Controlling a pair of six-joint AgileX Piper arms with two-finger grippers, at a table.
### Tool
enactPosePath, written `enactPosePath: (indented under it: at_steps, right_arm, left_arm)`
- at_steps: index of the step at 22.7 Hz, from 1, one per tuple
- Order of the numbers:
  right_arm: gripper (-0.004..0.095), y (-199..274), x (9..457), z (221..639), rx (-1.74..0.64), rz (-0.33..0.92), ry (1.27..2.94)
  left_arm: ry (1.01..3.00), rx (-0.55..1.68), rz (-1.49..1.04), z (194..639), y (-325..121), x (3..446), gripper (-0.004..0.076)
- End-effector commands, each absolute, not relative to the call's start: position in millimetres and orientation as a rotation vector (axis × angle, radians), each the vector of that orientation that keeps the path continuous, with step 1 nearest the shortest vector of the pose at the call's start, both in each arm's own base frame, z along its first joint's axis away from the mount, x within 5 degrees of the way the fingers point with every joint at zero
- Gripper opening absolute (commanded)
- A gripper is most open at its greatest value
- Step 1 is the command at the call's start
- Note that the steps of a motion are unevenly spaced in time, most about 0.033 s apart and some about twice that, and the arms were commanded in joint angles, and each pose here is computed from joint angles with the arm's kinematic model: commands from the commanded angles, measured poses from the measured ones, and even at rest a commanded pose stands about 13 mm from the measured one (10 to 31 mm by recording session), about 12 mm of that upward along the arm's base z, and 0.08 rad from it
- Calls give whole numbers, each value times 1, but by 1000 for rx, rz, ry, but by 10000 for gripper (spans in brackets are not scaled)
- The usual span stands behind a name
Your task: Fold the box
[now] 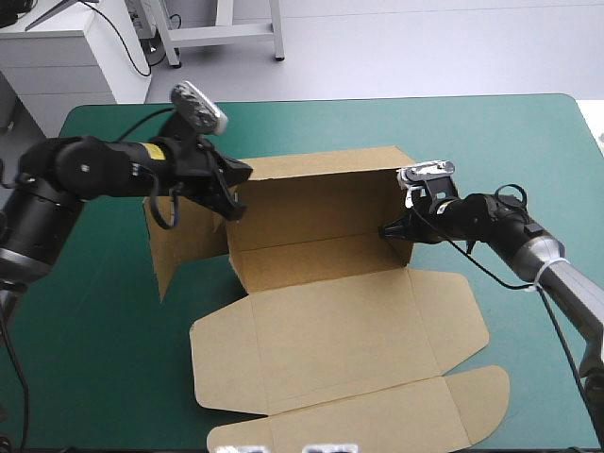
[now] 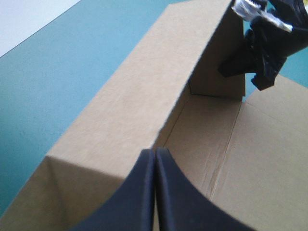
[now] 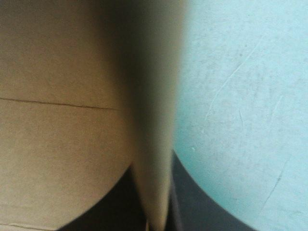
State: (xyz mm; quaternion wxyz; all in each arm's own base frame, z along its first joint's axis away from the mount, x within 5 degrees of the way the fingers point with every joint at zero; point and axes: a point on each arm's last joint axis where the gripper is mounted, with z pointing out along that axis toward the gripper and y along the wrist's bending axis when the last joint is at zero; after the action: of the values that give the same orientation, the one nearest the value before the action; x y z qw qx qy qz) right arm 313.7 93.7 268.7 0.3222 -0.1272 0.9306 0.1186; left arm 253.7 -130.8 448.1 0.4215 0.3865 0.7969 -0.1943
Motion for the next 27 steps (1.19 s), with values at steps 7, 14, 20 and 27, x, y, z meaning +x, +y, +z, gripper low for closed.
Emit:
enactPosePath:
  at_steps: [7, 14, 20, 27]
  right_arm:
    - [-16, 86, 313, 282, -346, 245, 2431]
    - [-16, 86, 311, 281, -319, 260, 2462]
    - [-16, 87, 327, 302, -293, 204, 2634]
    - [-16, 92, 368, 315, -229, 128, 2806]
  left_arm:
    - [2021, 628, -568, 455, -35, 256, -8]
    - [1970, 152, -620, 397, 52, 237, -8]
    - [1955, 70, -654, 376, 61, 238, -8]
    - [1957, 72, -651, 376, 61, 238, -8]
